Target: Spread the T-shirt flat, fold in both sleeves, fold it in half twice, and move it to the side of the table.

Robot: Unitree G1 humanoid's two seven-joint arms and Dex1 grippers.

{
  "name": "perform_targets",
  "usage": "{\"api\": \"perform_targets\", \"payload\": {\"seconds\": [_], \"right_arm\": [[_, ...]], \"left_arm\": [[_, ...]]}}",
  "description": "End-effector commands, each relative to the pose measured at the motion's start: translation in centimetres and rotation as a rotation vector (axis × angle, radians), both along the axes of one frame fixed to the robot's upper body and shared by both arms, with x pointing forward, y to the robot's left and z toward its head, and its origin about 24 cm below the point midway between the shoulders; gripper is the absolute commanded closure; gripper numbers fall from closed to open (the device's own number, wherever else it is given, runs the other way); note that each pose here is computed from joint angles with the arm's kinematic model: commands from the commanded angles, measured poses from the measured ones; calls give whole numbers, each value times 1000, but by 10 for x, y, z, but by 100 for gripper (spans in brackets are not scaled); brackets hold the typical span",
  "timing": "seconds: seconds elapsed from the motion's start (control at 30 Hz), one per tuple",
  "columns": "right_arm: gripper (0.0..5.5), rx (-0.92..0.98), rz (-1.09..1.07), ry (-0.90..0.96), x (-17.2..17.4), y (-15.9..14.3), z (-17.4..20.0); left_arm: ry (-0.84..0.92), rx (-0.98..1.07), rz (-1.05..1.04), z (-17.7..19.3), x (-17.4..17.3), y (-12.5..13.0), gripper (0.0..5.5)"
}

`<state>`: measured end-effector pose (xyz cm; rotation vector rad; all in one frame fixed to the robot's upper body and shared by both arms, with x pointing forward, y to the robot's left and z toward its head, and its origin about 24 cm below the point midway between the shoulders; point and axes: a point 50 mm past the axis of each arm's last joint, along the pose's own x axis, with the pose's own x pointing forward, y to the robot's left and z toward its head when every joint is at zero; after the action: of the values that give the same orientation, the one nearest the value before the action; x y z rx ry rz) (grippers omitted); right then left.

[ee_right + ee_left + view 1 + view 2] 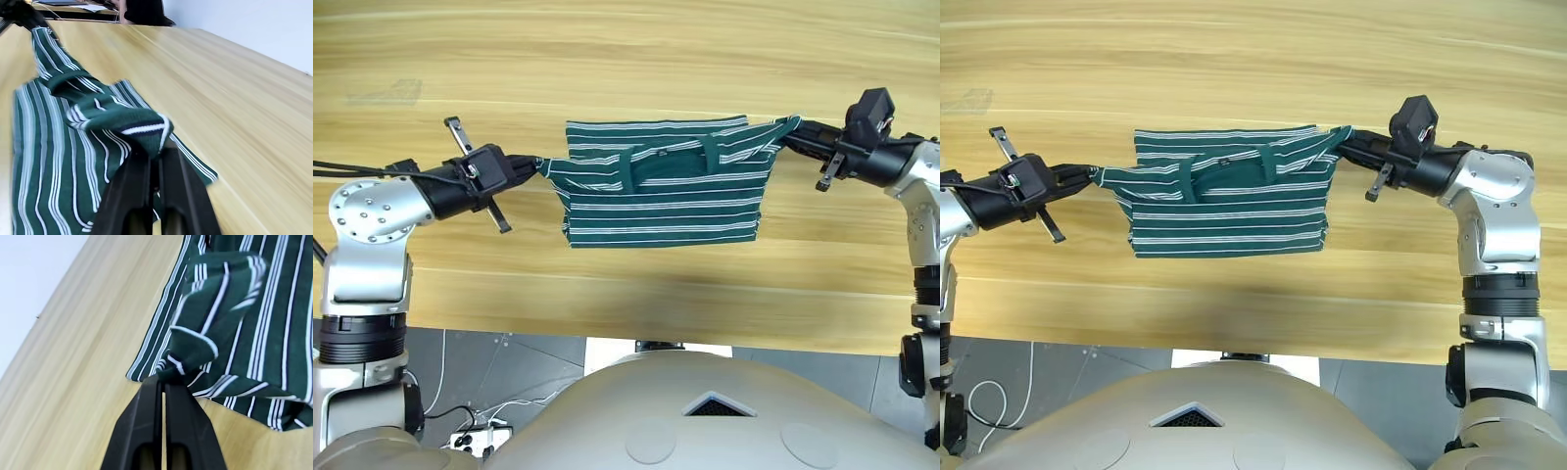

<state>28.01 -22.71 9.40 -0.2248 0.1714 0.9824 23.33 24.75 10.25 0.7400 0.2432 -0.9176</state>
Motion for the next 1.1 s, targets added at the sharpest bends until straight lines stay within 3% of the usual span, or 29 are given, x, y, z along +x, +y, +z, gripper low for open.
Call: {"api": "perform_targets", "payload": {"seconds": [0.03,0.53,0.67,1.1], "right_arm": [[550,-25,-12,7,12,8,-14],[550,-25,-197,7,41,22,-50],[467,-27,-214,7,43,23,-53],[232,-39,-278,-56,54,35,-56]], "left_arm": [[2,-4,-1,-9,13,-3,548],[5,-235,257,-47,46,-6,548],[37,-242,299,-57,47,-4,550],[18,-311,384,-67,63,-15,332]]}}
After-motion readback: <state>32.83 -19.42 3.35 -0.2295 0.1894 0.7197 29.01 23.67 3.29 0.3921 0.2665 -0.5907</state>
